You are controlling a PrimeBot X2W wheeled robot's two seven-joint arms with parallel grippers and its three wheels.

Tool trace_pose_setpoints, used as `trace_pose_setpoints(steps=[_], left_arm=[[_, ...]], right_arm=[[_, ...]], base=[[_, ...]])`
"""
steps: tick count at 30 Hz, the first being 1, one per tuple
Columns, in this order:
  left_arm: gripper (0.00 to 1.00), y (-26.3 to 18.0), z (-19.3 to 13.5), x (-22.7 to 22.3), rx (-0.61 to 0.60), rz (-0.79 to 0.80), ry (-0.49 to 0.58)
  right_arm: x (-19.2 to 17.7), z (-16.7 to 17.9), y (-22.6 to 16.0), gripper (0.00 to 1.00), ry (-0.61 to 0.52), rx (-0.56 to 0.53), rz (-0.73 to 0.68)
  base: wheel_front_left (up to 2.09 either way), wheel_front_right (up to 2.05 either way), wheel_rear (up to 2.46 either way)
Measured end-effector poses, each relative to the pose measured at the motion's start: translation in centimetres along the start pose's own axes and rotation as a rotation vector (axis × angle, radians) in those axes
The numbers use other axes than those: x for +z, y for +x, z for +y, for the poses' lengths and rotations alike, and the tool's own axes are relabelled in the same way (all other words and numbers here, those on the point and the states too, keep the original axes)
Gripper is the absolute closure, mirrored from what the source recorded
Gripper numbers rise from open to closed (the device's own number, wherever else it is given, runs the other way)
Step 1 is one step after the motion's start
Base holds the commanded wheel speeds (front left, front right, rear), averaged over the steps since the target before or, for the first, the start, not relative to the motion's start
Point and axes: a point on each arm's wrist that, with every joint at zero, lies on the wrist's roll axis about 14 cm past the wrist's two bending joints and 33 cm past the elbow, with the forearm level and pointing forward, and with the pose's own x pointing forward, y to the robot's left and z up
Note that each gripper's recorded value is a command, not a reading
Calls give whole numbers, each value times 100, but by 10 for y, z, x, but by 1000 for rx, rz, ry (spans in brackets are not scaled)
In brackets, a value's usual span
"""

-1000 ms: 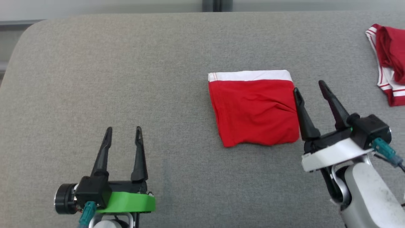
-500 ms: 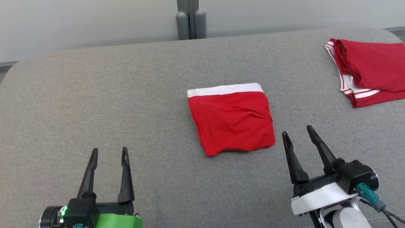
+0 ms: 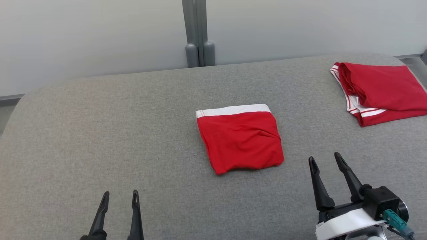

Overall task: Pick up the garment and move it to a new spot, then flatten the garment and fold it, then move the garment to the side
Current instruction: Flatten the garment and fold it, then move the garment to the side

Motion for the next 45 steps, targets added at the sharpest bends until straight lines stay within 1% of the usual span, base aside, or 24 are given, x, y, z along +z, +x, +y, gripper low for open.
trace_pose_setpoints(steps=[7,23,45], left_arm=[[0,-5,-1,-4,-5,13,1],[0,-9,-3,-9,-13,27,13],[0,-4,-4,-9,-16,26,14]], right_arm=[[0,-2,-7,0,4,-15,1],[-11,9,-8,0,11,29,37],[-14,9,-7,0,5,38,47]], base=[[0,0,0],[0,0,0],[0,0,0]])
